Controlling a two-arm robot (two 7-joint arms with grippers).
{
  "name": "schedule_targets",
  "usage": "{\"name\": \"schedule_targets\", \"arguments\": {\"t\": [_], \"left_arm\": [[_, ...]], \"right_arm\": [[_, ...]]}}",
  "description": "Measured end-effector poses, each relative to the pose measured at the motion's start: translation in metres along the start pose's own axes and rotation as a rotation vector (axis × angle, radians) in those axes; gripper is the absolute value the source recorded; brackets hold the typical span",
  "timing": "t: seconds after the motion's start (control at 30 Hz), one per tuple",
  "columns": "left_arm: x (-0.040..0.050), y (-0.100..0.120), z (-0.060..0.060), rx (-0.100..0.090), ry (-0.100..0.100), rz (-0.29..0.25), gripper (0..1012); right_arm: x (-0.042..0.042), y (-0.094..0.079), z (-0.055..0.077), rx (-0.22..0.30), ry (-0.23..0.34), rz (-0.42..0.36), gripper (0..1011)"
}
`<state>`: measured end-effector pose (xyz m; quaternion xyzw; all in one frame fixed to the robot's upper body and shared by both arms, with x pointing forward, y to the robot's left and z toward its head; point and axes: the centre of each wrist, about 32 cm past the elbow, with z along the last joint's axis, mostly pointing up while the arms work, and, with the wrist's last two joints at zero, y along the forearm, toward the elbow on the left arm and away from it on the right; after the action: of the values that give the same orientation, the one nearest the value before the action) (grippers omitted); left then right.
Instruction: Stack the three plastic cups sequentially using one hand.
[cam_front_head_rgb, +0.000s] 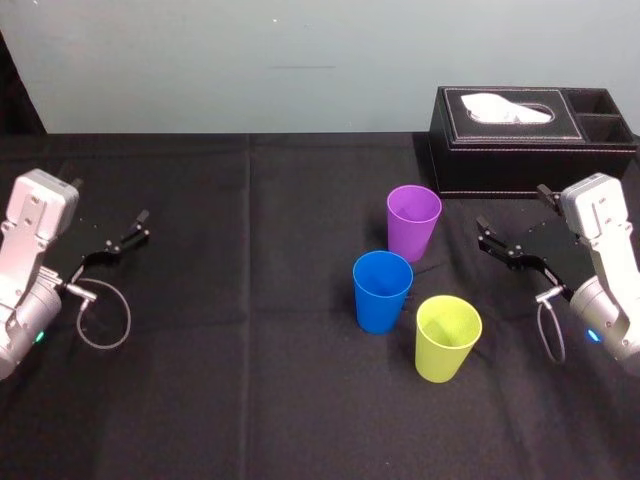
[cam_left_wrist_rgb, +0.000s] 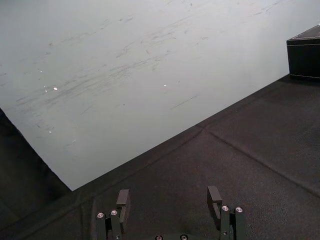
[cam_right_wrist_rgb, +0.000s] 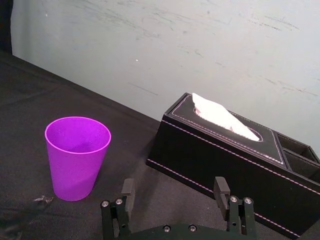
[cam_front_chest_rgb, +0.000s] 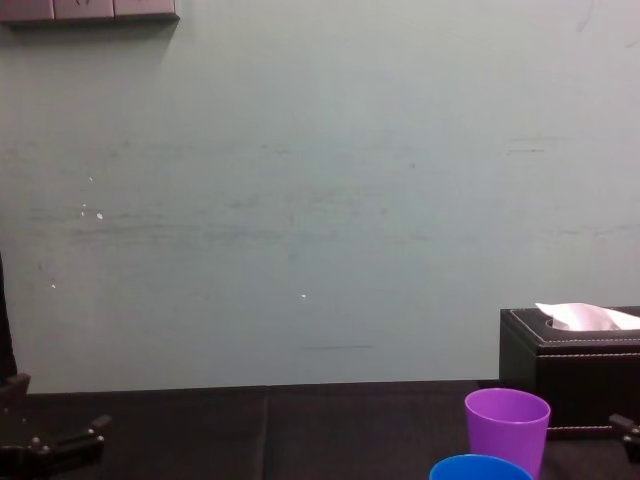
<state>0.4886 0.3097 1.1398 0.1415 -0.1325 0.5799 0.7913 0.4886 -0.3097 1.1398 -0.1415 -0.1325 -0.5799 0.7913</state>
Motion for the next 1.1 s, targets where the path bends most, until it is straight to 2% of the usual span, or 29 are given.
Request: {"name": "schedule_targets", "arguments": {"t": [0.57,0.67,0.9,1.1], "left_arm": [[0.0000,0.000,0.000,0.000,0.000,0.000,1011],[0.0000,0.000,0.000,0.000,0.000,0.000,1011],[0.0000,0.000,0.000,0.000,0.000,0.000,1011],[0.0000,0.000,0.000,0.000,0.000,0.000,1012]], "right_arm": [[0.0002,0.000,0.000,0.000,0.000,0.000,1003],[0.0032,-0.003,0.001,0.010,0.022,0.007,1003],[0.0126,-0.019,0.004,0.026,0.062,0.024,1003],[0.0168,-0.051,0.000,0.007,0.094,0.075,1003]]}}
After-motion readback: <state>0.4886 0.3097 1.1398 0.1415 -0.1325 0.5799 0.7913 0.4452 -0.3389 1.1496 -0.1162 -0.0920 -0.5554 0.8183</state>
